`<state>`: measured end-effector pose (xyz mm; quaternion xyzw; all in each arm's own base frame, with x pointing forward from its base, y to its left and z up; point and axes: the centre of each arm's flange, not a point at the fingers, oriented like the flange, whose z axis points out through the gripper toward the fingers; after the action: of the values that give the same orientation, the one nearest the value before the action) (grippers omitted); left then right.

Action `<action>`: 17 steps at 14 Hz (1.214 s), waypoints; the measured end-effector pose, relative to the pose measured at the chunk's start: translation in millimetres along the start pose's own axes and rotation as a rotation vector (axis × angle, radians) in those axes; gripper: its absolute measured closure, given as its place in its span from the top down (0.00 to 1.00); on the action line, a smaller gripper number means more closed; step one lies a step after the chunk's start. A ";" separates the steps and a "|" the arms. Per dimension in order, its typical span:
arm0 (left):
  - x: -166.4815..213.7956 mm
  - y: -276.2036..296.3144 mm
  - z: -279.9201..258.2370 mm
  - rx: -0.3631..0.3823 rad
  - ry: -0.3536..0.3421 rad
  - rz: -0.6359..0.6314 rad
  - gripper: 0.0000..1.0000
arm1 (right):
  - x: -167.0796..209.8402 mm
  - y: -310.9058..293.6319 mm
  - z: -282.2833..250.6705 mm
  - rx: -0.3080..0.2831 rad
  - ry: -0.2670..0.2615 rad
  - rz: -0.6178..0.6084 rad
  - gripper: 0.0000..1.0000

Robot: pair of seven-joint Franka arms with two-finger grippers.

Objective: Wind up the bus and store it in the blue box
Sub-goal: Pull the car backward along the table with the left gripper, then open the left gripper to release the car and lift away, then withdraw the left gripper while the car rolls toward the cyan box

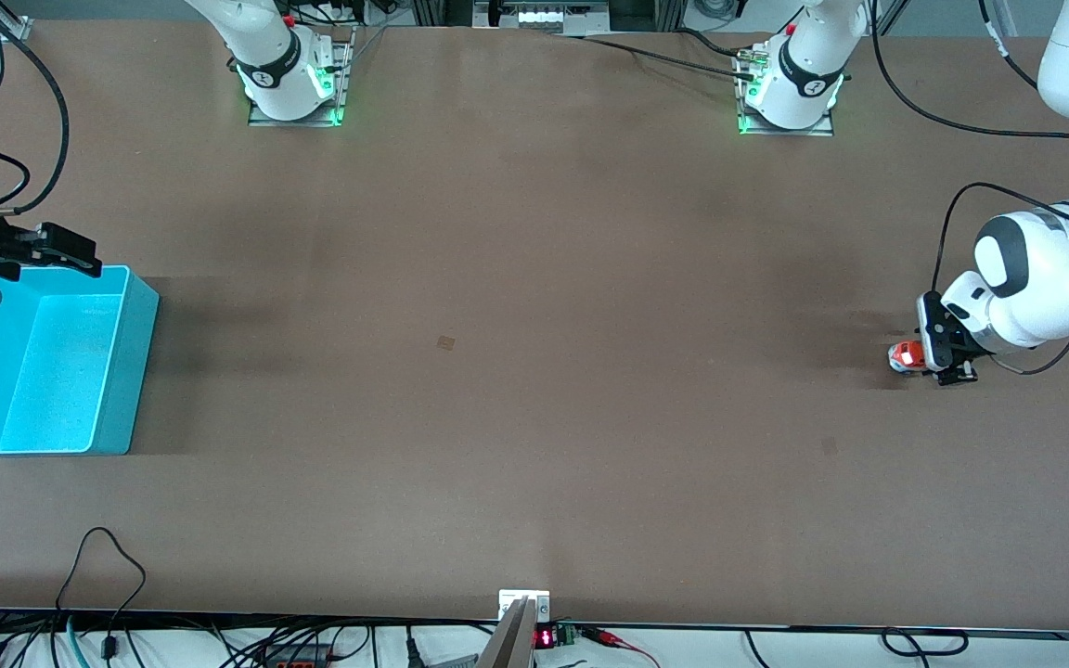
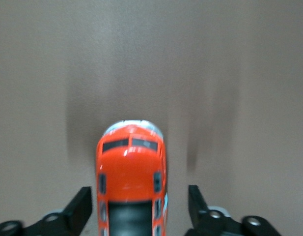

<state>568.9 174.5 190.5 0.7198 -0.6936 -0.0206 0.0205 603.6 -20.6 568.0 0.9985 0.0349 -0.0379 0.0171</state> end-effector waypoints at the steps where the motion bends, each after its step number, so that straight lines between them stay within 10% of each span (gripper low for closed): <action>1: 1.7 -2.3 -4.6 -0.006 0.001 -0.003 1.00 | 0.0 0.0 0.0 0.000 0.000 0.000 1.00; 17: 122.4 10.2 -187.7 -0.162 -0.084 -0.567 1.00 | 0.2 0.2 0.4 0.000 -0.001 0.000 1.00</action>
<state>574.1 51.9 378.3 0.8793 -0.4612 -0.1105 0.0425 603.8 -20.8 567.7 0.9985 0.0347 -0.0382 0.0171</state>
